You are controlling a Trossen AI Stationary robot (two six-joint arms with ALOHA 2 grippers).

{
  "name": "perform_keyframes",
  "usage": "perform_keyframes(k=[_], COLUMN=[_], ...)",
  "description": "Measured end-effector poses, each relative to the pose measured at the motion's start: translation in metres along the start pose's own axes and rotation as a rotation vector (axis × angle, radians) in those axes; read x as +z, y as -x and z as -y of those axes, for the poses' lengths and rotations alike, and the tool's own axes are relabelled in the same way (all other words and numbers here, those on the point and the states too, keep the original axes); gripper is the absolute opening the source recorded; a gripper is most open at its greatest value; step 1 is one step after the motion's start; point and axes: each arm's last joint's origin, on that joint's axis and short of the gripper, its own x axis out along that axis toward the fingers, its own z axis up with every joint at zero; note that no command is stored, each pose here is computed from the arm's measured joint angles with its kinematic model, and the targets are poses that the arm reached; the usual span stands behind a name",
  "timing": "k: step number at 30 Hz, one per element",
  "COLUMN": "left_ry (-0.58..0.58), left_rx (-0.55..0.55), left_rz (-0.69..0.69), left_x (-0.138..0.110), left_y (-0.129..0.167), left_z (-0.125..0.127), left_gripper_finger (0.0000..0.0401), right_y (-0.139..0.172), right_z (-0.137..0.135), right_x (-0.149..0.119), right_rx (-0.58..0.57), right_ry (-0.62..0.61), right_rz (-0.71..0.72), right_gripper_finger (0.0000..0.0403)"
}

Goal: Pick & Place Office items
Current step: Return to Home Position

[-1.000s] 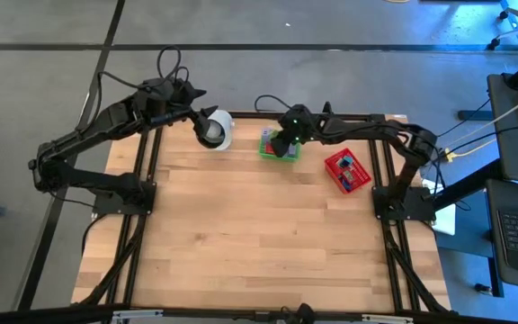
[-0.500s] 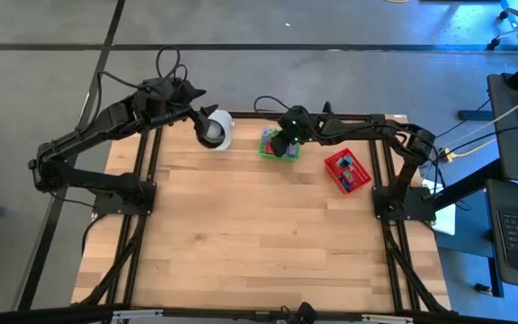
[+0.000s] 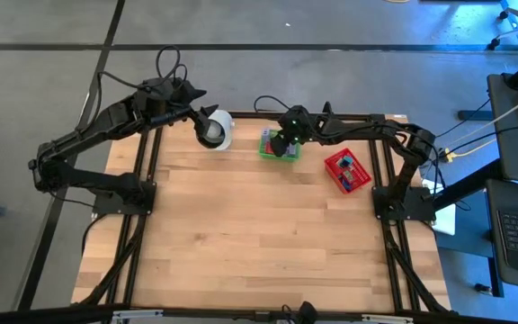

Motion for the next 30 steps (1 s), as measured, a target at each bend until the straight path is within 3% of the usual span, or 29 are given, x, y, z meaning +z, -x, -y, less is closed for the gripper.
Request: perform_keyframes(k=[5,11,20,30], left_ry=[0.000,-0.004,0.017,0.052], left_rx=[-0.001,-0.006,0.009,0.047], left_rz=[0.000,0.042,0.234,0.366], left_x=[0.000,0.003,0.007,-0.009], left_y=[0.000,0.015,0.083,0.148], left_z=[0.000,-0.004,-0.023,-0.043], left_gripper_finger=[0.0278,0.0278,0.0278,0.0278], right_y=[0.009,0.057,0.149,0.214], right_z=[-0.001,-0.003,-0.004,0.000], right_x=[0.004,0.021,0.034,0.014], right_rx=[0.004,0.006,0.006,-0.037], right_ry=[-0.039,-0.034,0.189,0.230], right_rz=[0.011,0.061,0.184,0.138], right_gripper_finger=[0.0249,0.0256,0.0251,0.0251])
